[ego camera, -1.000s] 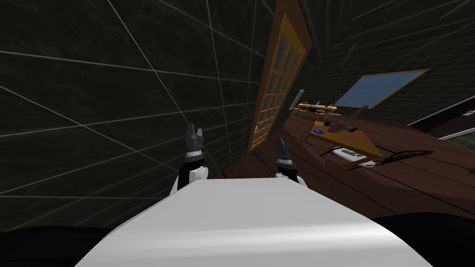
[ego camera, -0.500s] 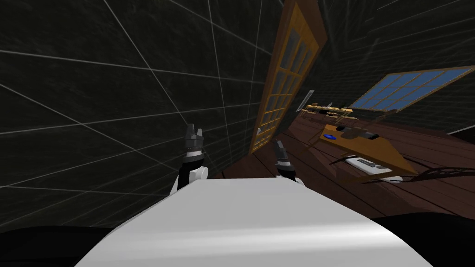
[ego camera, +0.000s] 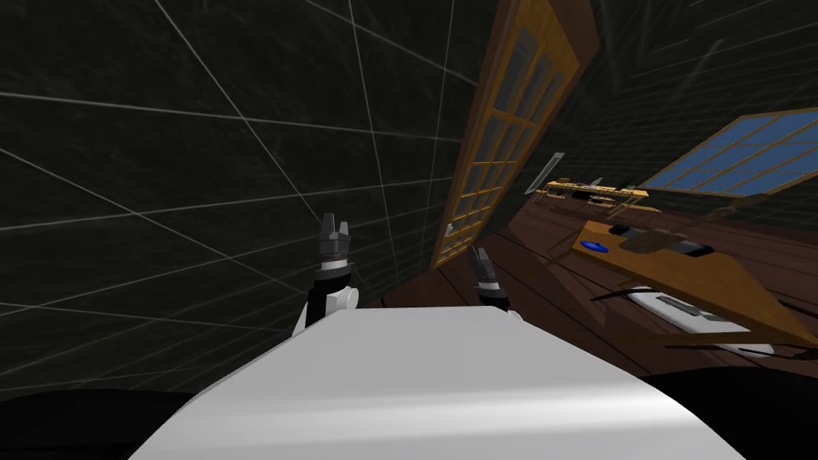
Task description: Pull the door open
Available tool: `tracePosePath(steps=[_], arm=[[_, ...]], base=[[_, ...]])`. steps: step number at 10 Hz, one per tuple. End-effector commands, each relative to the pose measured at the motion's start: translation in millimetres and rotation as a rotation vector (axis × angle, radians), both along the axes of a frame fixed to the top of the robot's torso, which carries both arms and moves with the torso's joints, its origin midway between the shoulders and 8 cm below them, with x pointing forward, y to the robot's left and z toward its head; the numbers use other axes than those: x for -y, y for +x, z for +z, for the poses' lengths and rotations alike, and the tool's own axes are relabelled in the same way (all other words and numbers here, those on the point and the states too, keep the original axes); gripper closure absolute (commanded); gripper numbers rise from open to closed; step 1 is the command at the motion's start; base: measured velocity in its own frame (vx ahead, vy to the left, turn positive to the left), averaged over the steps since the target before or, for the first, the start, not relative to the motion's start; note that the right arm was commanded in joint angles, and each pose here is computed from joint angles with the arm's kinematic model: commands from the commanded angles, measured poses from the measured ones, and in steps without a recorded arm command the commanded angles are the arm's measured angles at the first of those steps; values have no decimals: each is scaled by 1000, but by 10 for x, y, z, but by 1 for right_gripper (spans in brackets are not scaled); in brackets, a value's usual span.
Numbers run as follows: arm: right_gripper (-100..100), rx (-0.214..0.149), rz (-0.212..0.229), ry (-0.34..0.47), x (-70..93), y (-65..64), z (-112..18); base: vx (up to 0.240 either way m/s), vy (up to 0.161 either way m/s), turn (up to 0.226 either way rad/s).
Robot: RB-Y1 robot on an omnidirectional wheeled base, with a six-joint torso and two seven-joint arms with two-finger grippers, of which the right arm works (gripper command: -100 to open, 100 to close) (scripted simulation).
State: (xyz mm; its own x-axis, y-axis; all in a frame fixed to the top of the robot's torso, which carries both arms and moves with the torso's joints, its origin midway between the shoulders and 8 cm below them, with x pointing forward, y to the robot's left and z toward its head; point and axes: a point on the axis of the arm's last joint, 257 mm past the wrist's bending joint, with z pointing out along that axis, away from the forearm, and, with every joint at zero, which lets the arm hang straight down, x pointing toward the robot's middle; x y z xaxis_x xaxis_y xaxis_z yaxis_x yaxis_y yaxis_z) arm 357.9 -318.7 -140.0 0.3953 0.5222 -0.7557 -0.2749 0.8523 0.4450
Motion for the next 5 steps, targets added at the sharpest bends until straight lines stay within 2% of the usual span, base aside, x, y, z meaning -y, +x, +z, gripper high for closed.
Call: tracePosePath(steps=[1, 5], arm=[[-100, -21, -17, -32, 35, 9, -120], [-100, -74, -55, -104, 119, -13, -413]], base=[[75, -82, 130], [65, -97, 140]])
